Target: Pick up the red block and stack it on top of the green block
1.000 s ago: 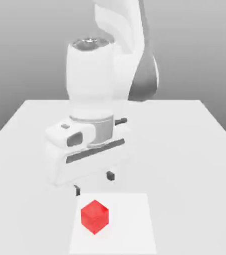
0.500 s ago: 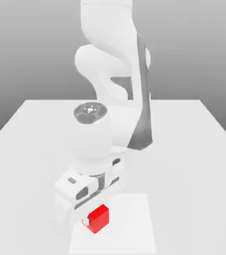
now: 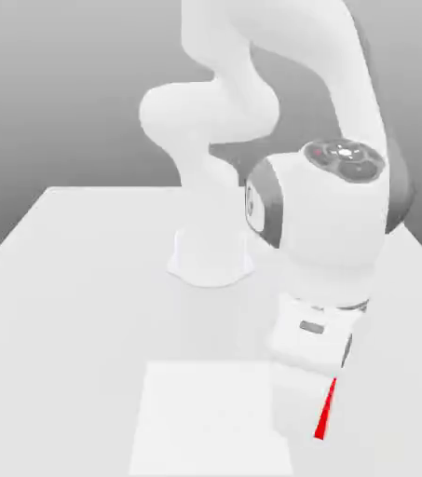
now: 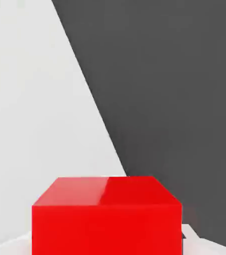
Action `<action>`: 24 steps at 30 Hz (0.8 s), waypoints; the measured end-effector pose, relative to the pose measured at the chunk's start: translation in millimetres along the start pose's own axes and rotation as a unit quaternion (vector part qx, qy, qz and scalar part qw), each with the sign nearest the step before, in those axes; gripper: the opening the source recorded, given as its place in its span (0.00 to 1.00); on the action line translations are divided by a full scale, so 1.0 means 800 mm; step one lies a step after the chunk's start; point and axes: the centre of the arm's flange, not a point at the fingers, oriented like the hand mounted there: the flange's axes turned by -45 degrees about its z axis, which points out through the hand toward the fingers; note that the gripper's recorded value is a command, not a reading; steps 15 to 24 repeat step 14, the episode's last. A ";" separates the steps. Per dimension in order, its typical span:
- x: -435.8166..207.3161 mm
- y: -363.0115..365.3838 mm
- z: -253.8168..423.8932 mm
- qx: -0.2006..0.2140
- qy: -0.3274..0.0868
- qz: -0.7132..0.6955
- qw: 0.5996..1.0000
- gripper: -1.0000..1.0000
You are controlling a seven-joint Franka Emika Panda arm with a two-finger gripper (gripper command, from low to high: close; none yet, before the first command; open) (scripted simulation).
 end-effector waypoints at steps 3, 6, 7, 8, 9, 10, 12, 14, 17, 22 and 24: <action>0.089 -0.026 -0.010 0.000 0.002 -0.067 0.998 0.00; 0.165 -0.060 -0.008 0.001 0.005 -0.124 0.992 0.00; 0.173 -0.064 0.007 0.001 0.005 -0.130 0.992 0.00; 0.178 -0.066 0.026 0.001 0.005 -0.133 0.991 0.00; 0.180 -0.067 0.046 0.001 0.005 -0.134 0.991 1.00; 0.180 -0.067 0.046 0.001 0.005 -0.134 0.991 1.00; 0.180 -0.067 0.046 0.001 0.005 -0.134 0.991 1.00; 0.180 -0.067 0.046 0.001 0.005 -0.134 0.991 1.00; 0.180 -0.067 0.046 0.001 0.005 -0.134 0.991 1.00; 0.180 -0.067 0.046 0.001 0.005 -0.134 0.991 1.00; 0.180 -0.067 0.046 0.001 0.005 -0.134 0.991 1.00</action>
